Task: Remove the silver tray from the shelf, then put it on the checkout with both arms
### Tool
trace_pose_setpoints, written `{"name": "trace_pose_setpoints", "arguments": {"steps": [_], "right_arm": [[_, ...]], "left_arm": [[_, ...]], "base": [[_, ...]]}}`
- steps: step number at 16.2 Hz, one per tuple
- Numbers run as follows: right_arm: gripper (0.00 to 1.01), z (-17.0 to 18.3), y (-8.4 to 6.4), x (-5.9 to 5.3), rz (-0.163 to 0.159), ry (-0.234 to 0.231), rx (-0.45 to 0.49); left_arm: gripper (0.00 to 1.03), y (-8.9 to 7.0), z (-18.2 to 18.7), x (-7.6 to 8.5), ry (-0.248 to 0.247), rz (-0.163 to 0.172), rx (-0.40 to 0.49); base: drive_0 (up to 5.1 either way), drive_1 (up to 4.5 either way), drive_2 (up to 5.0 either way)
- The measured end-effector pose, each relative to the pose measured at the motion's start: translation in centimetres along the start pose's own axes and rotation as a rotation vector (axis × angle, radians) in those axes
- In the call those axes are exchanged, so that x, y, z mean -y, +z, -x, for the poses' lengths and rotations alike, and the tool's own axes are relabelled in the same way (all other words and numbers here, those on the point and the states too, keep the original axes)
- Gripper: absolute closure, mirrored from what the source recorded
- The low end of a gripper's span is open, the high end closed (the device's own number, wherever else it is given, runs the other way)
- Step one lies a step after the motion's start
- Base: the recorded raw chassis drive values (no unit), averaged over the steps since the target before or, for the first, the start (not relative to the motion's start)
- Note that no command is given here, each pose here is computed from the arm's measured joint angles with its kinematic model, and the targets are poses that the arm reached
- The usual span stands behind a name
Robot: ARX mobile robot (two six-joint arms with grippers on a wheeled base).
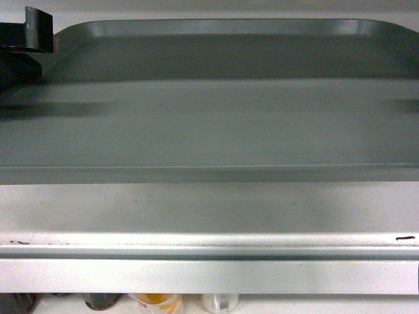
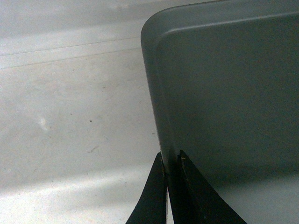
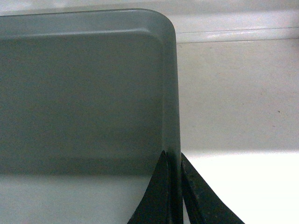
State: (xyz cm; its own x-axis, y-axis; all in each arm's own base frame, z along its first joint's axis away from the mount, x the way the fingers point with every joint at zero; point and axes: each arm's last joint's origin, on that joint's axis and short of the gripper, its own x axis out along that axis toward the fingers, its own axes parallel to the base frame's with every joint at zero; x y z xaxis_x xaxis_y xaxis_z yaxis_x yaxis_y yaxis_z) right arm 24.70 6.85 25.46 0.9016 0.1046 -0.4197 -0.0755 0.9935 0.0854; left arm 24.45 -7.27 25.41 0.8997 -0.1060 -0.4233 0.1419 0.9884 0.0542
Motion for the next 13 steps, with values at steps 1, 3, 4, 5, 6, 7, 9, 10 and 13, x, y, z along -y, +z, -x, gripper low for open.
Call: {"name": "trace_pose_setpoints", "arguments": {"steps": [1,3,4,5,6,7,9,10,13], "right_arm": [[0.98,0.00,0.00,0.00,0.000,0.000,0.000],[0.98,0.00,0.00,0.00,0.000,0.000,0.000],[0.98,0.00,0.00,0.00,0.000,0.000,0.000],[0.98,-0.01,-0.01,0.00,0.000,0.000,0.000],[0.98,0.00,0.00,0.00,0.000,0.000,0.000],[0.98,-0.01,-0.01,0.00,0.000,0.000,0.000],[0.98,0.00,0.00,0.00,0.000,0.000,0.000],[0.98,-0.01,-0.01,0.00,0.000,0.000,0.000],[0.98,-0.01,-0.01,0.00,0.000,0.000,0.000]], "left_arm": [[0.99,0.00,0.00,0.00,0.000,0.000,0.000],[0.99,0.00,0.00,0.00,0.000,0.000,0.000],[0.99,0.00,0.00,0.00,0.000,0.000,0.000],[0.99,0.00,0.00,0.00,0.000,0.000,0.000],[0.99,0.00,0.00,0.00,0.000,0.000,0.000],[0.99,0.00,0.00,0.00,0.000,0.000,0.000],[0.99,0.00,0.00,0.00,0.000,0.000,0.000],[0.99,0.00,0.00,0.00,0.000,0.000,0.000],[0.99,0.00,0.00,0.00,0.000,0.000,0.000]], "base": [[0.0,0.00,0.0],[0.0,0.00,0.0],[0.0,0.00,0.0],[0.0,0.00,0.0],[0.0,0.00,0.0],[0.0,0.00,0.0],[0.0,0.00,0.0],[0.0,0.00,0.0],[0.0,0.00,0.0]]}}
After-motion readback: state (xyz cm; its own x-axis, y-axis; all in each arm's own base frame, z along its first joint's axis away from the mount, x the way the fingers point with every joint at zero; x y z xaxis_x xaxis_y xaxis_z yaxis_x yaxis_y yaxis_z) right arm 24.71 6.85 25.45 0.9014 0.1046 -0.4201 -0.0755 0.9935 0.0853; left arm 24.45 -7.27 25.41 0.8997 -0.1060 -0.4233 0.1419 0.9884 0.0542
